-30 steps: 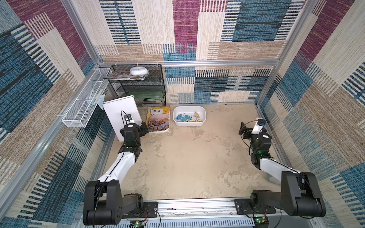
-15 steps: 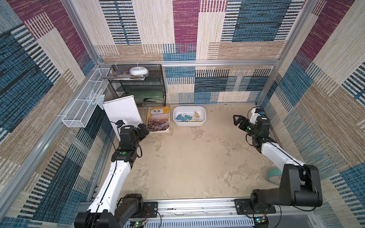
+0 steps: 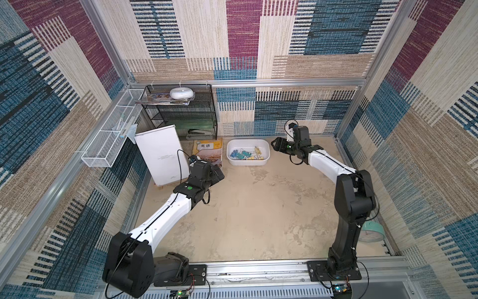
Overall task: Take out the binder clips from the storage box
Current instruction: Move the storage box to the center of the board.
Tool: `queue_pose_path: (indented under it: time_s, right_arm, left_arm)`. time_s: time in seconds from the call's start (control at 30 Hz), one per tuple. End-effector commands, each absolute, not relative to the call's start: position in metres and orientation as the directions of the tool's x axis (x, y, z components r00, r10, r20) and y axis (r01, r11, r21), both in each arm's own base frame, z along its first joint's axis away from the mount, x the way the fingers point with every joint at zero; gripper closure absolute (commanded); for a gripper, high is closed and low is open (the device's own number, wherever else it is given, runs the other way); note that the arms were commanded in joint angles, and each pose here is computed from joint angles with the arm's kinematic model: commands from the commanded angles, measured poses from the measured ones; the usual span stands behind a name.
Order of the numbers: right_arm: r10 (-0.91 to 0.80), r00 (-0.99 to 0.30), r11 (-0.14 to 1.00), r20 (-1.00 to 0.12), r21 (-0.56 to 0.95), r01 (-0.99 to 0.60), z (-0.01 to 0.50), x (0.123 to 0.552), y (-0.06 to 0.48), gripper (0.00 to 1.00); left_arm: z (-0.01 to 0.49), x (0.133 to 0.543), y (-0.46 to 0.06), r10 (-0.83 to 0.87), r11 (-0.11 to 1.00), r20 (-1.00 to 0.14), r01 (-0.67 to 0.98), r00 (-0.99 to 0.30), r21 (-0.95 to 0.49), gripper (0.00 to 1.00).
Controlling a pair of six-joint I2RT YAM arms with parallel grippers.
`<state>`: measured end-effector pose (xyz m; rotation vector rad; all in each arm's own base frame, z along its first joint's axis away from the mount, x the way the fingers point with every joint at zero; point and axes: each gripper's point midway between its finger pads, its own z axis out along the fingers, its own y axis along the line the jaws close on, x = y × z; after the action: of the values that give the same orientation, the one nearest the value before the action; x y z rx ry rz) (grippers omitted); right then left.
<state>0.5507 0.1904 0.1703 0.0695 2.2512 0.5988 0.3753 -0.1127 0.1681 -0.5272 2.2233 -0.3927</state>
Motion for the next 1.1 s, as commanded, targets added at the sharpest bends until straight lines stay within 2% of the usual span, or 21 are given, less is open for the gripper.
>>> queue_pose_path:
  time_s: [0.0, 0.2, 0.53, 0.7, 1.07]
  right_arm:
    - [0.163, -0.754, 0.957, -0.636, 0.287, -0.035, 0.136, 0.556, 0.179, 0.35]
    - [0.158, -0.775, 0.965, -0.611, 0.262, -0.009, 0.111, 0.58, 0.193, 0.53]
    - [0.142, -0.785, 0.975, -0.603, 0.224, 0.004, 0.094, 0.602, 0.21, 0.68]
    - [0.132, -0.802, 0.976, -0.582, 0.217, 0.004, 0.08, 0.599, 0.214, 0.74]
    - [0.074, -0.815, 0.983, -0.574, 0.18, -0.038, 0.084, 0.576, 0.223, 1.0]
  left_arm:
    - [0.152, 0.377, -0.12, -0.458, 0.885, -0.637, -0.251, -0.62, -0.391, 0.01]
    - [0.138, 0.376, -0.135, -0.458, 0.881, -0.601, -0.242, -0.655, -0.407, 0.01]
    - [0.137, 0.369, -0.133, -0.45, 0.887, -0.614, -0.246, -0.648, -0.39, 0.01]
    - [0.138, 0.369, -0.132, -0.451, 0.887, -0.618, -0.249, -0.644, -0.388, 0.01]
    - [0.143, 0.367, -0.13, -0.457, 0.884, -0.624, -0.246, -0.634, -0.397, 0.01]
